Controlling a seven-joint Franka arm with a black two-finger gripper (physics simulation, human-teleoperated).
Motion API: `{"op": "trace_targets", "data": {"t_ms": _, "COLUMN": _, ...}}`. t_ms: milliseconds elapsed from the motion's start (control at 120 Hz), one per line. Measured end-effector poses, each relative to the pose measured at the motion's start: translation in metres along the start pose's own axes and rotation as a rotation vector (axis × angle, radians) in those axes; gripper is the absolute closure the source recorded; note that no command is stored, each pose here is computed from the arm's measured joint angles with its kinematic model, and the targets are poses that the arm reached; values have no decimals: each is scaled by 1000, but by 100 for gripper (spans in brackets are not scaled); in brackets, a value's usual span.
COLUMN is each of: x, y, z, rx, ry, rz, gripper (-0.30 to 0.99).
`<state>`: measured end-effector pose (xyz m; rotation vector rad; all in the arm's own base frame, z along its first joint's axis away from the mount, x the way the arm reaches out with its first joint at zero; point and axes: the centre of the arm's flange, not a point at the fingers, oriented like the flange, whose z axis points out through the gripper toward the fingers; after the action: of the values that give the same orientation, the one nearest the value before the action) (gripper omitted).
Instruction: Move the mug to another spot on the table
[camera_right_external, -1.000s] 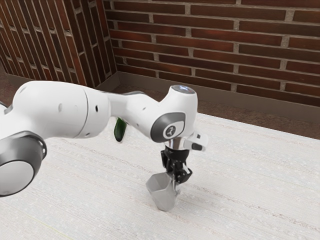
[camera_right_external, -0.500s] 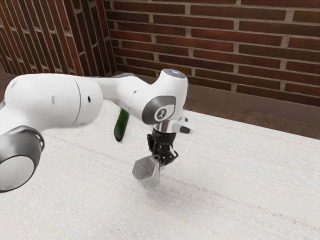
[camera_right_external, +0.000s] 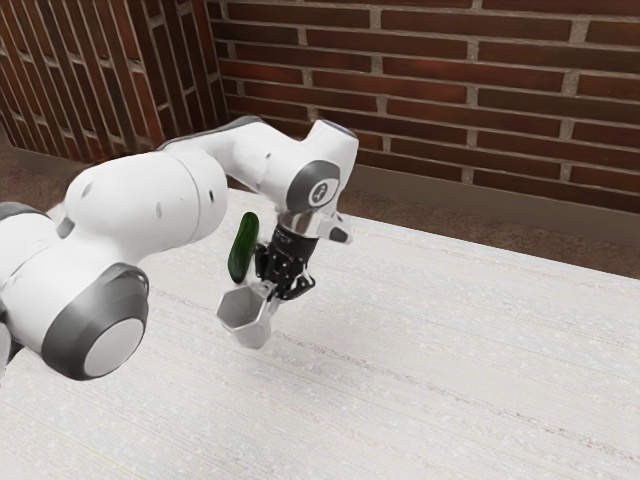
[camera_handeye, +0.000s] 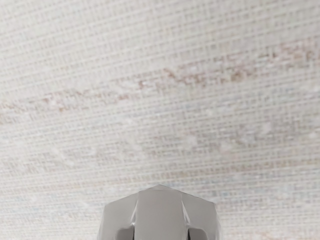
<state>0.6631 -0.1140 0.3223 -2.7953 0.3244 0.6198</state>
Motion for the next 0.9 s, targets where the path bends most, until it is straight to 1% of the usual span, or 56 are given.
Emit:
{"op": "trace_targets", "data": {"t_ms": 92, "x": 21, "y": 3, "z": 18, "rx": 15, "ry": -75, "rz": 6, "gripper": 66}}
{"op": "trace_targets", "data": {"t_ms": 150, "x": 29, "y": 0, "z": 30, "rx": 6, "ry": -121, "rz": 7, "gripper": 66}}
{"op": "trace_targets", "data": {"t_ms": 233, "x": 36, "y": 2, "z": 41, "rx": -2, "ry": -170, "rz": 21, "gripper": 66}}
{"op": "trace_targets", "data": {"t_ms": 283, "x": 36, "y": 2, "z": 46, "rx": -16, "ry": -196, "rz": 29, "gripper": 66}}
{"op": "trace_targets", "data": {"t_ms": 383, "x": 32, "y": -7, "z": 50, "rx": -69, "ry": -228, "rz": 38, "gripper": 66}}
{"op": "trace_targets", "data": {"t_ms": 500, "x": 33, "y": -5, "z": 57, "rx": -103, "ry": -255, "rz": 69, "gripper": 66}}
{"op": "trace_targets", "data": {"t_ms": 600, "x": 40, "y": 1, "z": 67, "rx": -107, "ry": -270, "rz": 97, "gripper": 66}}
{"op": "trace_targets", "data": {"t_ms": 667, "x": 42, "y": 2, "z": 67, "rx": -107, "ry": -270, "rz": 109, "gripper": 66}}
{"op": "trace_targets", "data": {"t_ms": 700, "x": 42, "y": 0, "z": 62, "rx": -103, "ry": -260, "rz": 112, "gripper": 66}}
{"op": "trace_targets", "data": {"t_ms": 783, "x": 42, "y": -20, "z": 51, "rx": -96, "ry": -238, "rz": 97, "gripper": 66}}
{"op": "trace_targets", "data": {"t_ms": 900, "x": 55, "y": -55, "z": 52, "rx": -91, "ry": -210, "rz": 76, "gripper": 66}}
